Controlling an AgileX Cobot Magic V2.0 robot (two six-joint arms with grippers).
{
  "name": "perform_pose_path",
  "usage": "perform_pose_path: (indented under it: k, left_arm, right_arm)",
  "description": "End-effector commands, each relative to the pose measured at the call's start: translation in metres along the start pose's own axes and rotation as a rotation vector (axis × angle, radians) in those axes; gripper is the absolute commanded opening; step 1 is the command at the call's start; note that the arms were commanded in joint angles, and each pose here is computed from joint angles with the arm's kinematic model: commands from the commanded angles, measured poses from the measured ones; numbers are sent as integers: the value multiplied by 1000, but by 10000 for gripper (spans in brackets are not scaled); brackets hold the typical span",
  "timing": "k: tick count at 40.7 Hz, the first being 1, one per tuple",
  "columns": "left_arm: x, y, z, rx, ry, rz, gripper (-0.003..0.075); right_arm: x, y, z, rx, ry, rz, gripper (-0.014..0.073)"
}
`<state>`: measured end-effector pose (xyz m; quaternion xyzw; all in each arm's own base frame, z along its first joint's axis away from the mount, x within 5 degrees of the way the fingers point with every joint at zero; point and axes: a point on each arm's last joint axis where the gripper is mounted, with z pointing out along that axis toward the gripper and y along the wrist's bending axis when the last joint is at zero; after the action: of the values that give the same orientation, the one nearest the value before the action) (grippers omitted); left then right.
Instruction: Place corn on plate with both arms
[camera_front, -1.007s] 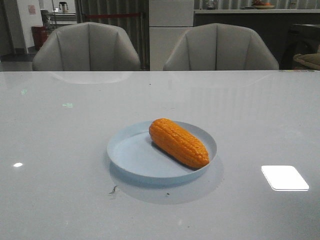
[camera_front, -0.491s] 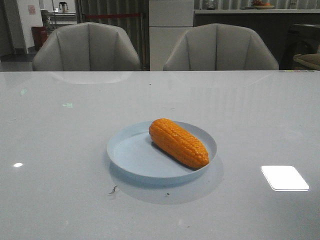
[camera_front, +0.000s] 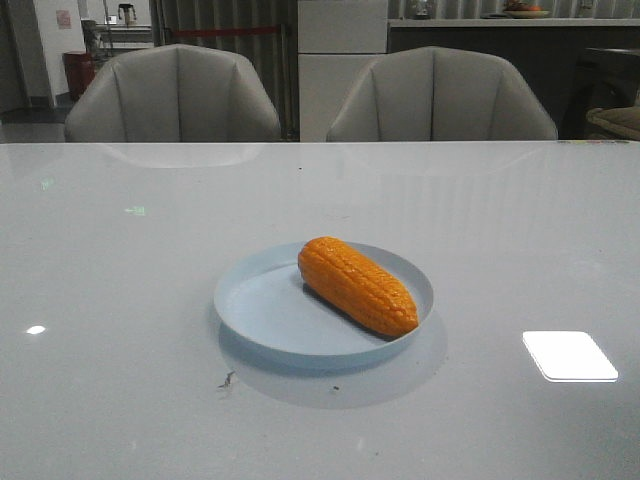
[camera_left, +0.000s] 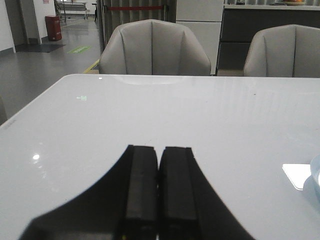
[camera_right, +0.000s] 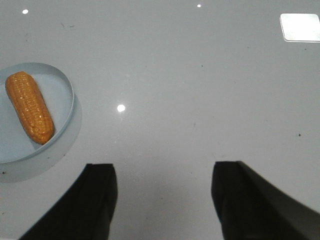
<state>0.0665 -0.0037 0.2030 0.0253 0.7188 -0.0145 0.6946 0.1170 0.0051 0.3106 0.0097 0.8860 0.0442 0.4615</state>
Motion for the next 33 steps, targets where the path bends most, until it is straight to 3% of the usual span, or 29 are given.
perform_pose_path:
  k: [1, 9, 17, 33]
  left_arm:
    - [-8, 3, 0, -38, -91, 2, 94]
    - [1, 1, -5, -13, -118, -12, 94]
    - [1, 0, -11, -9, -154, 107, 94]
    - [3, 0, -11, -8, -130, 109, 94]
  right_arm:
    - [-14, 0, -6, 1, -105, 12, 519]
    - [-14, 0, -6, 1, -105, 12, 519]
    - [-14, 0, -6, 1, -105, 12, 519]
    - [-14, 0, -5, 1, -103, 12, 519]
